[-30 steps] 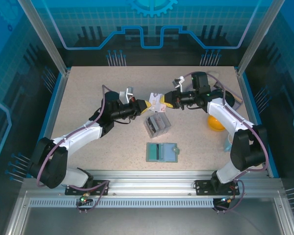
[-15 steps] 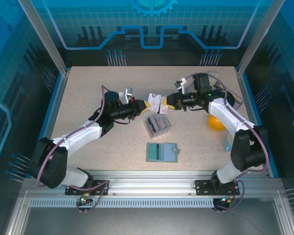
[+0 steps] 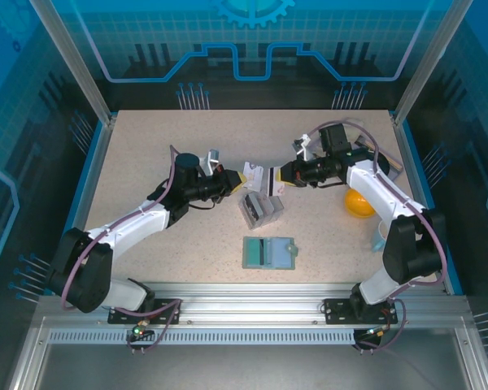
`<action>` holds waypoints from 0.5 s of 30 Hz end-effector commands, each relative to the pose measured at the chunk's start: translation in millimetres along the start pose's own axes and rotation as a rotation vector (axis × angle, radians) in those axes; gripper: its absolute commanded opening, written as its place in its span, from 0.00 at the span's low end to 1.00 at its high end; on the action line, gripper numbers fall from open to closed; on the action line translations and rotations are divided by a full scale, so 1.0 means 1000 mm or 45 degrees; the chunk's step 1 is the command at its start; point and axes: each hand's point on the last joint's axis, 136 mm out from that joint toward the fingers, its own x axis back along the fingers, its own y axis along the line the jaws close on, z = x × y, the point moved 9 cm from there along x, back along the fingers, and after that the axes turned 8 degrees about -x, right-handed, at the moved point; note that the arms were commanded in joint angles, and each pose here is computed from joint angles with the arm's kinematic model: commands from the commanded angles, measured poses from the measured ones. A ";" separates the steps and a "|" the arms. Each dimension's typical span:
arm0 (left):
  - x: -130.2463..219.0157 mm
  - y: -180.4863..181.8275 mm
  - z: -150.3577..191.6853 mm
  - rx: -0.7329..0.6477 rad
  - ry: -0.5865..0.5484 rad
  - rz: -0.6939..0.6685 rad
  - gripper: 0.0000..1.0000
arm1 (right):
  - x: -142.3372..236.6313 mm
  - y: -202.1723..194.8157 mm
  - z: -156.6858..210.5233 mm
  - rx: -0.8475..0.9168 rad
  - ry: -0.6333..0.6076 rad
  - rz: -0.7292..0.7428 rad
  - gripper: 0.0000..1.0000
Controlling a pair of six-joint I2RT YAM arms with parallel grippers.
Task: Put the credit cards into the card holder
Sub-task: Place the credit card in the storage box.
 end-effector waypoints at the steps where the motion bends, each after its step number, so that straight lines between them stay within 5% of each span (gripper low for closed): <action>1: 0.005 0.000 0.000 -0.020 -0.016 -0.006 0.00 | 0.003 -0.006 -0.001 0.052 -0.010 0.151 0.07; 15: 0.005 0.003 0.003 0.050 -0.016 -0.029 0.00 | 0.001 -0.006 0.001 0.103 -0.004 0.234 0.08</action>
